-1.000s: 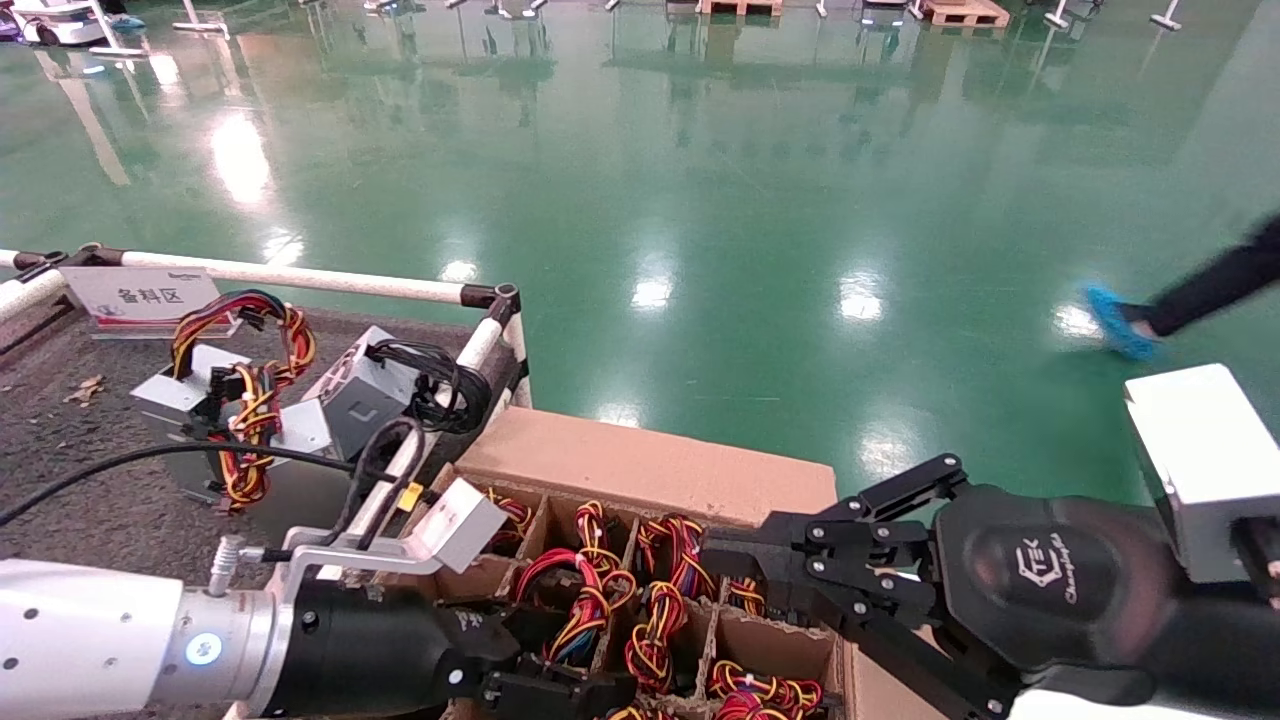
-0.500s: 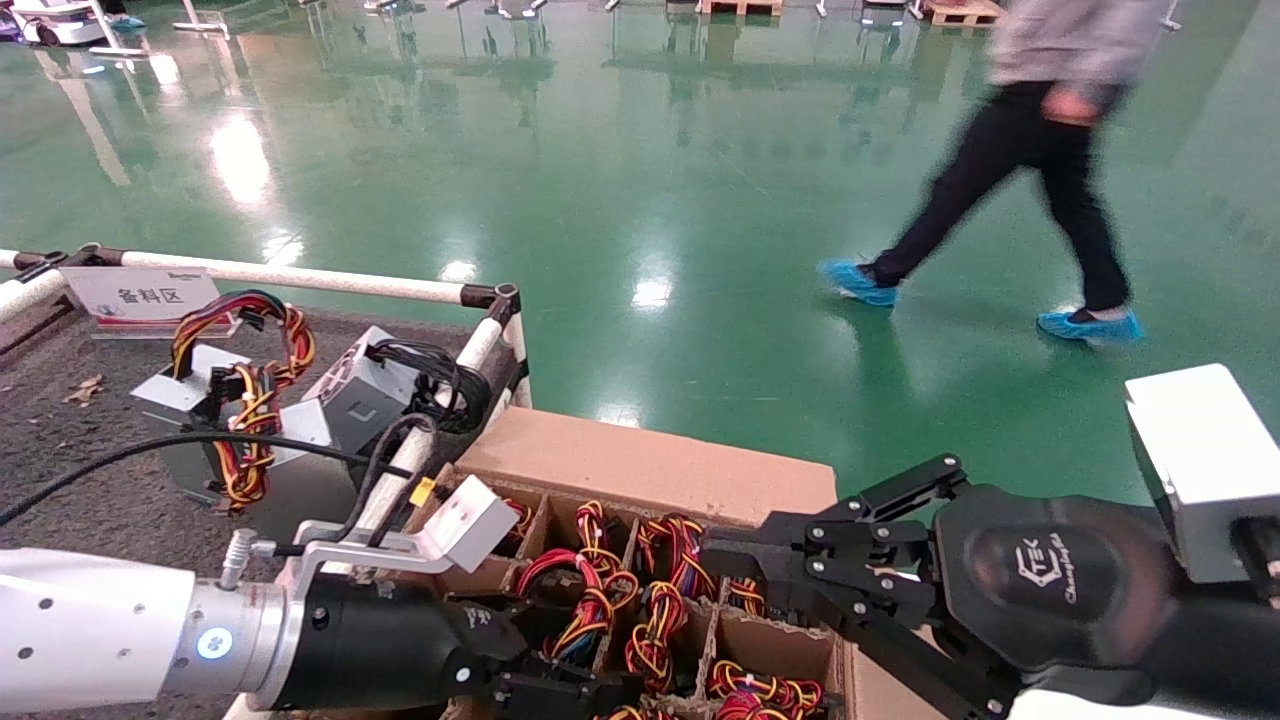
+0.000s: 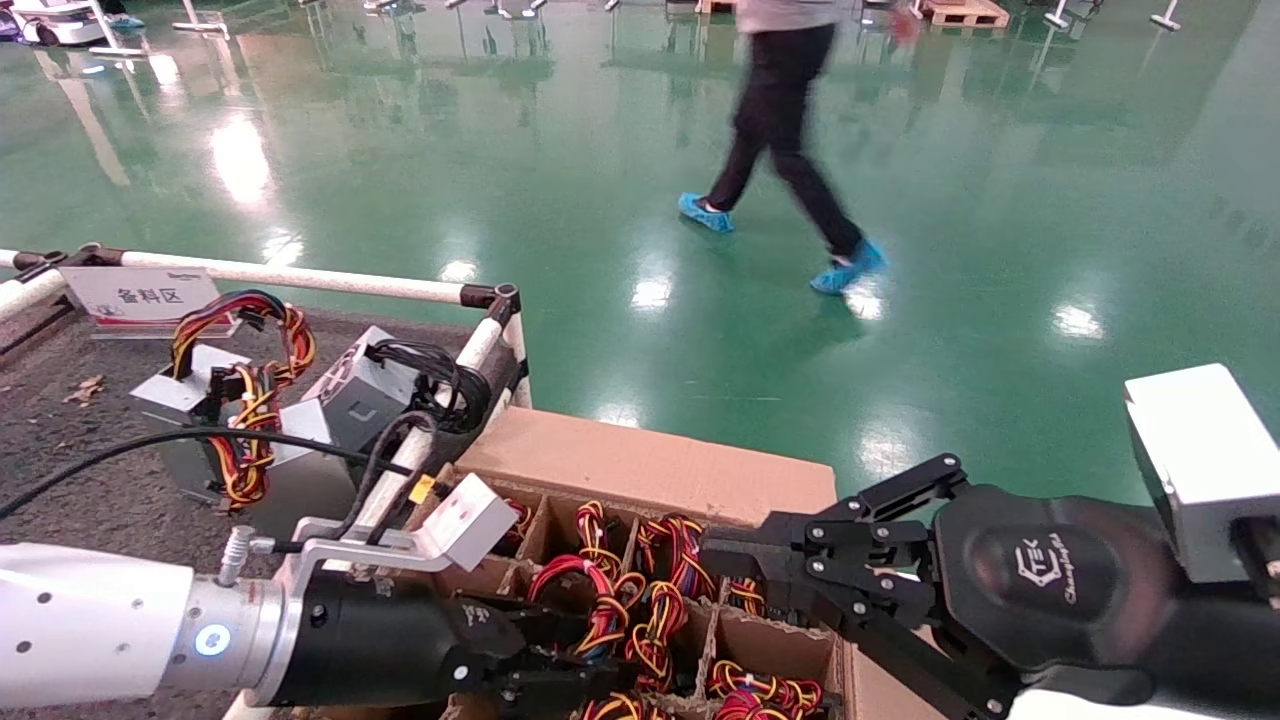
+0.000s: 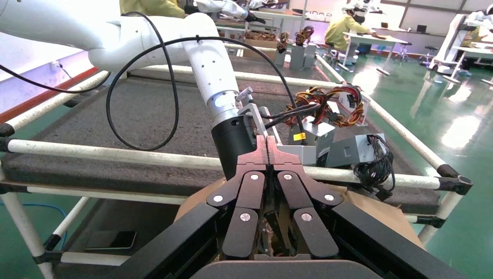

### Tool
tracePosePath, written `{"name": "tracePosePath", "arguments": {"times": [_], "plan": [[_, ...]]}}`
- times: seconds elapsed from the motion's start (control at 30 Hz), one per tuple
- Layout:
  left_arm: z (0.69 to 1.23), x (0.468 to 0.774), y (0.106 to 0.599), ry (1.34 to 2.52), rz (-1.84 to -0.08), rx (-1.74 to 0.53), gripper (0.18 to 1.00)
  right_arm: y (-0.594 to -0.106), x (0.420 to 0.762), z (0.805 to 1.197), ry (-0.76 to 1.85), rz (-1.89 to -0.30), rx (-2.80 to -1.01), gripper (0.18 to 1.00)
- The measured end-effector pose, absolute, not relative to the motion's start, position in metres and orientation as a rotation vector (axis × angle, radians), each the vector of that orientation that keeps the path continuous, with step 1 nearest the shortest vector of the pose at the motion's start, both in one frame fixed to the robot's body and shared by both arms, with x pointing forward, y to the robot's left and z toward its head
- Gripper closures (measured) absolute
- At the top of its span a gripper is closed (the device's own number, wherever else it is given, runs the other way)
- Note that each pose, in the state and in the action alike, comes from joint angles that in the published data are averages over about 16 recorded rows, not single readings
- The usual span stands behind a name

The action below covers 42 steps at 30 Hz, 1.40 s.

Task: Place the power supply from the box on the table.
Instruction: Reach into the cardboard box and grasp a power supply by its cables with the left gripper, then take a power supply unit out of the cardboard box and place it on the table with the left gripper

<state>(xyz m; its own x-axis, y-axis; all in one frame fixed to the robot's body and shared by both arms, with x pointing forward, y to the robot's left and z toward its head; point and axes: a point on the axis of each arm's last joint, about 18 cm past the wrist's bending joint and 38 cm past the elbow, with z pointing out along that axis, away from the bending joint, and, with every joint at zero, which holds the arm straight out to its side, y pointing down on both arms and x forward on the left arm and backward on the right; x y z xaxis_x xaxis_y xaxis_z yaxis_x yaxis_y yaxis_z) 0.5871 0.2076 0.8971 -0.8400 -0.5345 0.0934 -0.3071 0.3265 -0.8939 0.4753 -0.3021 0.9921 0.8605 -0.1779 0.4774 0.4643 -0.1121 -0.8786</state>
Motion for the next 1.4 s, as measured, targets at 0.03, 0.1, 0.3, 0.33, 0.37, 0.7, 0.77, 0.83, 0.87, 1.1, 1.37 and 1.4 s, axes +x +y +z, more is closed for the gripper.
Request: {"name": "tracePosePath", "arguments": {"times": [0.03, 0.1, 0.3, 0.33, 0.37, 0.7, 0.77, 0.83, 0.87, 1.1, 1.37, 1.4], "plan": [[0.897, 0.587, 0.208, 2.372, -1.525, -0.768, 0.466, -0.302, 0.475, 0.992, -0.23, -0.552, -1.596, 0.996], [0.897, 0.587, 0.209, 2.37, -1.526, -0.772, 0.502, -0.302, 0.475, 0.992, -0.23, -0.552, -1.596, 0.996], [0.896, 0.587, 0.213, 2.362, -1.534, -0.789, 0.659, -0.302, 0.475, 0.992, -0.23, -0.552, -1.596, 0.996], [0.895, 0.587, 0.214, 2.361, -1.535, -0.792, 0.676, -0.302, 0.475, 0.992, -0.23, -0.552, -1.596, 0.996], [0.895, 0.587, 0.214, 2.359, -1.537, -0.796, 0.694, -0.302, 0.475, 0.992, -0.23, -0.552, -1.596, 0.996], [0.893, 0.587, 0.223, 2.337, -1.557, -0.831, 0.865, -0.302, 0.475, 0.992, -0.23, -0.552, -1.596, 0.996], [0.894, 0.587, 0.225, 2.33, -1.562, -0.838, 0.882, -0.302, 0.475, 0.992, -0.23, -0.552, -1.596, 0.996], [0.895, 0.587, 0.227, 2.321, -1.567, -0.843, 0.891, -0.302, 0.475, 0.992, -0.23, -0.552, -1.596, 0.996], [0.896, 0.587, 0.228, 2.316, -1.571, -0.846, 0.895, -0.302, 0.475, 0.992, -0.23, -0.552, -1.596, 0.996], [0.908, 0.586, 0.237, 2.271, -1.602, -0.849, 0.924, -0.302, 0.475, 0.992, -0.23, -0.552, -1.596, 0.996], [0.935, 0.583, 0.246, 2.202, -1.653, -0.793, 0.949, -0.302, 0.475, 0.992, -0.23, -0.552, -1.596, 0.996], [0.939, 0.582, 0.247, 2.193, -1.66, -0.78, 0.949, -0.302, 0.475, 0.992, -0.23, -0.552, -1.596, 0.996]]}}
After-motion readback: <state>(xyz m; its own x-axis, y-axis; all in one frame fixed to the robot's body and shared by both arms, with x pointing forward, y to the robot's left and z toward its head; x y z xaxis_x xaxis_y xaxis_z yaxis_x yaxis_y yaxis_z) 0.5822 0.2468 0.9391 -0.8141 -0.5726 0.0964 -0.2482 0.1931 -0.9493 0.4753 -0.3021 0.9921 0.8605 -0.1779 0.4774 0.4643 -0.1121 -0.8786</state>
